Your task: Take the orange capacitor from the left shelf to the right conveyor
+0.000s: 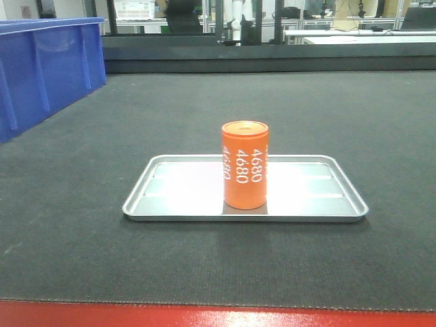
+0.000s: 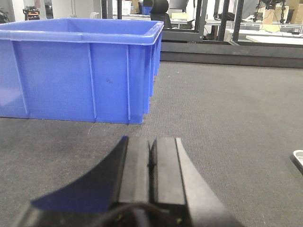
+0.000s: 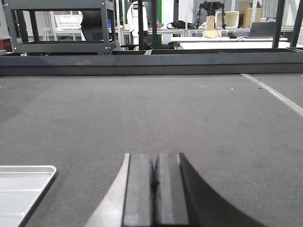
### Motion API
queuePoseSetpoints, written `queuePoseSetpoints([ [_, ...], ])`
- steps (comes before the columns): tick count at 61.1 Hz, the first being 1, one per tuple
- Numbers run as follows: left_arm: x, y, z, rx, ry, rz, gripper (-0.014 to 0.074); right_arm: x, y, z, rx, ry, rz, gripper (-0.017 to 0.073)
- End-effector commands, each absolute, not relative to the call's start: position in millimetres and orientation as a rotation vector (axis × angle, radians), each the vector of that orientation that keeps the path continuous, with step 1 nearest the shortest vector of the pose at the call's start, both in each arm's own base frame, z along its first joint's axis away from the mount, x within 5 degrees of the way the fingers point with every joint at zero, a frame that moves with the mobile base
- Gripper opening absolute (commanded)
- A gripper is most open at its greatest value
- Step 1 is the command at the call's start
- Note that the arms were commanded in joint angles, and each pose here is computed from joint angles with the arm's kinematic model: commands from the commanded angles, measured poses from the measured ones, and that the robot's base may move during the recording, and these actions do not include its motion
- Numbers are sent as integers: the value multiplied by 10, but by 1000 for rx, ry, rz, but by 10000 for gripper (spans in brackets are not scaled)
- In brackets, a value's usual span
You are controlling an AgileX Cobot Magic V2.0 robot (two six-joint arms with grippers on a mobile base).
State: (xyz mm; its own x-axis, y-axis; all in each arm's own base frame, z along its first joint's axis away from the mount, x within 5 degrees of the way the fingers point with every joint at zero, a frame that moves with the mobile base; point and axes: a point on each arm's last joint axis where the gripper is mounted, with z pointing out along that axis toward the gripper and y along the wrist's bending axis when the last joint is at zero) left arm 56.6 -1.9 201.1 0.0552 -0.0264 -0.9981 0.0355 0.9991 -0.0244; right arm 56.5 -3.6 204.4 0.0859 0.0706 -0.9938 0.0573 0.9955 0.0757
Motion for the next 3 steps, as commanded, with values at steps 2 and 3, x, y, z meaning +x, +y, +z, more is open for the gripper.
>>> queuePoseSetpoints([
  [2, 563, -22, 2024, 3, 1439, -58, -126, 529, -33, 2206, 90, 1358, 3, 49],
  [3, 563, -22, 2024, 3, 1439, -58, -126, 529, -33, 2206, 90, 1358, 3, 49],
])
